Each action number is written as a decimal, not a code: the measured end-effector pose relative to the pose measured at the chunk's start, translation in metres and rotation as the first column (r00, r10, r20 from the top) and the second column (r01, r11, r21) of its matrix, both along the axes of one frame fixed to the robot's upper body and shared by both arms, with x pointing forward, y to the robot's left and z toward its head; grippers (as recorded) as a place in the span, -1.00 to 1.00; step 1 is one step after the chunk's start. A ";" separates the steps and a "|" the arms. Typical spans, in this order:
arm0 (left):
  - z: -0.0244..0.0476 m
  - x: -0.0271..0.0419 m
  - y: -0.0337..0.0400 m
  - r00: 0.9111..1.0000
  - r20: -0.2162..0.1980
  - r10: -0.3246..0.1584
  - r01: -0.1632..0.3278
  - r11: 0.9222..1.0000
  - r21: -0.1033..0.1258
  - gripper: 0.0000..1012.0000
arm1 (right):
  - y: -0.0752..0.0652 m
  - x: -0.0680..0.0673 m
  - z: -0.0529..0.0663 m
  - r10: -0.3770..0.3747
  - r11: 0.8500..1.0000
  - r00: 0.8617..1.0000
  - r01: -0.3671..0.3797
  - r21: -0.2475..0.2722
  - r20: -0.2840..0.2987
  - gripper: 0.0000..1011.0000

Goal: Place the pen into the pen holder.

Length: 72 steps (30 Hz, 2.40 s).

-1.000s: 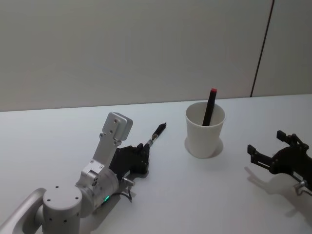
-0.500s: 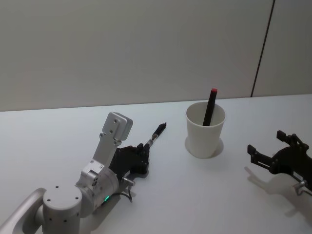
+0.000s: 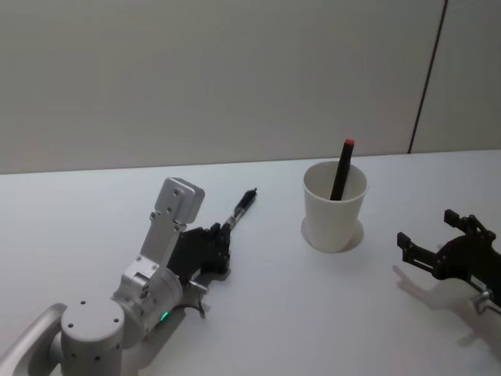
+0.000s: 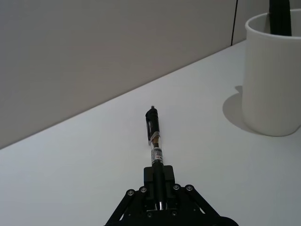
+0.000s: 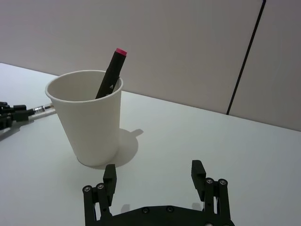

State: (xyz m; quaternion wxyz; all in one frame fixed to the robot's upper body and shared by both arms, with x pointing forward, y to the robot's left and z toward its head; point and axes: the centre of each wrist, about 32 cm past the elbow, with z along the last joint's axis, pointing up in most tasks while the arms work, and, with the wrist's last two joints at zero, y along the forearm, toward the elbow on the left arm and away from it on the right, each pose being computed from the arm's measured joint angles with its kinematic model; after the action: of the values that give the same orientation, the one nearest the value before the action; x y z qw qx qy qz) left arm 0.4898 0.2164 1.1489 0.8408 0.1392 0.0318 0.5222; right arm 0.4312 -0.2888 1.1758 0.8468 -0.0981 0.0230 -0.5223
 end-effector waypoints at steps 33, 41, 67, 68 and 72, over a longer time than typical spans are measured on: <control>0.0462 0.0012 0.0115 0.886 0.463 -0.012 0.086 0.986 -0.141 -0.74 | -0.003 0.000 0.005 0.035 0.998 0.999 -0.035 0.043 -0.002 0.98; 0.0605 0.0081 0.0058 0.813 0.581 -0.050 0.179 0.970 -0.167 -0.74 | -0.008 -0.002 0.017 0.115 0.986 0.993 -0.116 0.121 0.013 0.98; 0.0795 0.0168 -0.0055 0.700 0.708 -0.089 0.297 0.939 -0.176 -0.74 | -0.021 -0.008 0.067 0.411 0.805 0.896 -0.443 0.395 0.169 0.98; 0.0797 0.0169 -0.0055 0.699 0.710 -0.089 0.298 0.938 -0.176 -0.74 | -0.021 -0.008 0.067 0.411 0.805 0.896 -0.443 0.395 0.169 0.98; 0.0803 0.0172 -0.0060 0.695 0.714 -0.090 0.302 0.937 -0.175 -0.74 | -0.018 -0.005 0.071 0.416 0.787 0.890 -0.455 0.416 0.187 0.98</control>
State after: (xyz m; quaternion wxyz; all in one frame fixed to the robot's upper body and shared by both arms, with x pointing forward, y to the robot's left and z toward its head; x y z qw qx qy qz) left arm 0.5070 0.2104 1.2292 0.8526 -0.1846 -0.2283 0.4323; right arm 0.4260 -0.3070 1.2465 0.9437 0.1196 0.0836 -0.2969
